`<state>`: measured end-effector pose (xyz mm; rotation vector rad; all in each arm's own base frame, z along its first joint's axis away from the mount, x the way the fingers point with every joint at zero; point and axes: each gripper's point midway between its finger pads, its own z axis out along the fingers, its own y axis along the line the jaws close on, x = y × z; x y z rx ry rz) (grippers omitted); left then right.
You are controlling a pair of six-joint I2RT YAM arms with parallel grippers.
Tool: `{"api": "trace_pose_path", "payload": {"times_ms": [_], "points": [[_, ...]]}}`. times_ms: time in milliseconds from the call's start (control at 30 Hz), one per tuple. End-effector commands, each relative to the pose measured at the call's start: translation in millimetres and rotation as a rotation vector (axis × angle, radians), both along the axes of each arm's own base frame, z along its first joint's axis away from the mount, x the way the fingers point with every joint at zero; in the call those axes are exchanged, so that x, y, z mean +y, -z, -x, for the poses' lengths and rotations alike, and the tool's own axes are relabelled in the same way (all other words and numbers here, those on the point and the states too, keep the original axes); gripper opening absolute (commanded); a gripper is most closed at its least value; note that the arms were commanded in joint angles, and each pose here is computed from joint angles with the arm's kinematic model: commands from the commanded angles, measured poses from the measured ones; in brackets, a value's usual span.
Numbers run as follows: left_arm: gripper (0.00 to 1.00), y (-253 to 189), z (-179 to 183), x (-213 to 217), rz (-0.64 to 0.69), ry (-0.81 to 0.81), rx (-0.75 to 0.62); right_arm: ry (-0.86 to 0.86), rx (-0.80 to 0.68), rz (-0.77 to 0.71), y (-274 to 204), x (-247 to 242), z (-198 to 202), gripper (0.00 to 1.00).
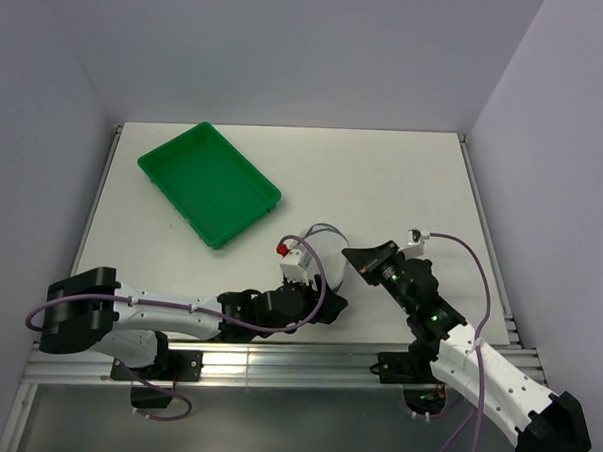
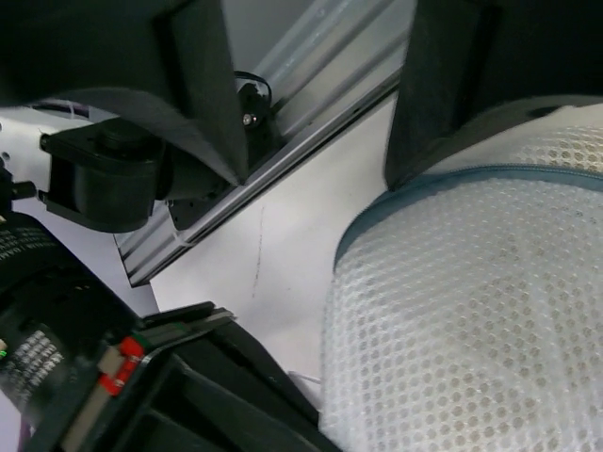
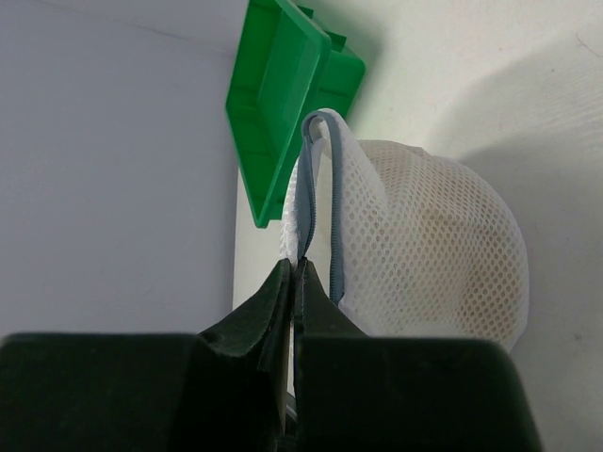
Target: Place the bra in the laundry bag and zip it closed
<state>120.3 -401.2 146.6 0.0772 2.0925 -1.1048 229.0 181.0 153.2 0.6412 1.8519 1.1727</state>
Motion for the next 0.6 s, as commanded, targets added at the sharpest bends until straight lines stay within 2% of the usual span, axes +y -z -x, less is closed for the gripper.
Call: {"api": "trace_pose_path", "payload": {"times_ms": [0,300,467,567], "points": [[0.62,-23,-12,-5,0.061,-0.043,-0.033,-0.01,-0.044,-0.019,-11,2,2,0.0],[0.56,2,-31,20,-0.143,-0.155,-0.095,-0.041,-0.069,-0.034,-14,6,5,0.0],[0.53,4,-38,20,-0.165,-0.176,-0.108,-0.075,-0.074,-0.043,-14,10,9,0.0],[0.51,3,-42,18,-0.122,-0.165,-0.096,-0.078,-0.071,-0.042,-11,10,11,0.0]]}}
